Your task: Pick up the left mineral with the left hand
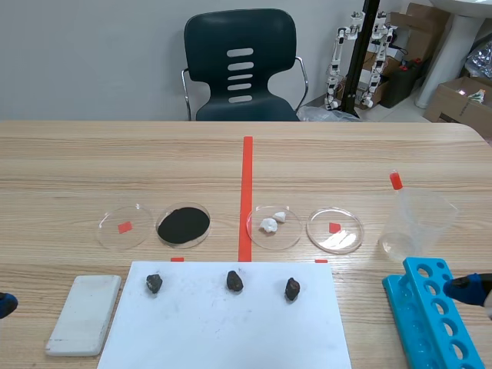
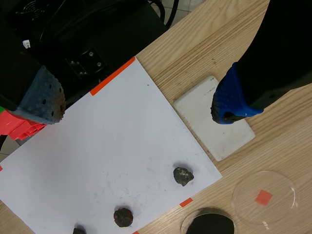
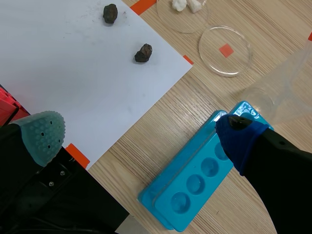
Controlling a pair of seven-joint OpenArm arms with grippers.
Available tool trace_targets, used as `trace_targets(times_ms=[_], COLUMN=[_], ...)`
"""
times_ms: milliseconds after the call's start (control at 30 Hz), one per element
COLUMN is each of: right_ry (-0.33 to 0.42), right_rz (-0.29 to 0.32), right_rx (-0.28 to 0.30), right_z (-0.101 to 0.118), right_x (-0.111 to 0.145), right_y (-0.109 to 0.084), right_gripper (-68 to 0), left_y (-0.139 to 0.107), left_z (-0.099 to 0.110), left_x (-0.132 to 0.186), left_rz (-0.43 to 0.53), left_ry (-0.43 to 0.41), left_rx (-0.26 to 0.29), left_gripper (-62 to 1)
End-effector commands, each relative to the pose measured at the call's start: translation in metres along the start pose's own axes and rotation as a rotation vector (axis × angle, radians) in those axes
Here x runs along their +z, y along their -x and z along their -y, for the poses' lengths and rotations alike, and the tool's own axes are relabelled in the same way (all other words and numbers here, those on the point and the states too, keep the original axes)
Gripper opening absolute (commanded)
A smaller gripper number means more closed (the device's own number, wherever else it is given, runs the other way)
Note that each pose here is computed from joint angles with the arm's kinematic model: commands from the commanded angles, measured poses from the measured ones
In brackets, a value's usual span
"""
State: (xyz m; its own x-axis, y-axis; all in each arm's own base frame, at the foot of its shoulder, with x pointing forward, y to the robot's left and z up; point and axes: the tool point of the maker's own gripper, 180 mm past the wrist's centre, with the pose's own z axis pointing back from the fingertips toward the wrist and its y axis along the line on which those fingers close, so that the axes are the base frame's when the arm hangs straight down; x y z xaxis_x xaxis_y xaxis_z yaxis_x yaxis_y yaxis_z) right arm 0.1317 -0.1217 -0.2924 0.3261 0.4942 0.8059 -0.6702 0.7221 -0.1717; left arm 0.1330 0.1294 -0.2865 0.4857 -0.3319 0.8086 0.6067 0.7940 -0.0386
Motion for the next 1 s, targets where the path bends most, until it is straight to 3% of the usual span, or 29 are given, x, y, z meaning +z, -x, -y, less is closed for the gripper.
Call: trace_targets(times_ms=[0, 467, 967], right_ry=[0.007, 0.007, 0.007], right_rz=[0.028, 0.028, 0.028], right_rx=[0.01, 0.01, 0.01], right_z=[0.003, 0.003, 0.003], right_x=[0.0, 0.0, 0.0], right_y=[-0.009, -0.009, -0.009], right_gripper=[-1.9, -1.9, -1.9], left_y=[-0.006, -0.061, -0.062], left_z=[0.003, 0.004, 0.003], left_x=[0.0, 0.011, 0.011], left_rz=[0.024, 0.339, 0.342], left_ry=[0.005, 0.011, 0.007], left_rx=[0.009, 0.01, 0.011], left_gripper=[1.4, 1.4, 1.4])
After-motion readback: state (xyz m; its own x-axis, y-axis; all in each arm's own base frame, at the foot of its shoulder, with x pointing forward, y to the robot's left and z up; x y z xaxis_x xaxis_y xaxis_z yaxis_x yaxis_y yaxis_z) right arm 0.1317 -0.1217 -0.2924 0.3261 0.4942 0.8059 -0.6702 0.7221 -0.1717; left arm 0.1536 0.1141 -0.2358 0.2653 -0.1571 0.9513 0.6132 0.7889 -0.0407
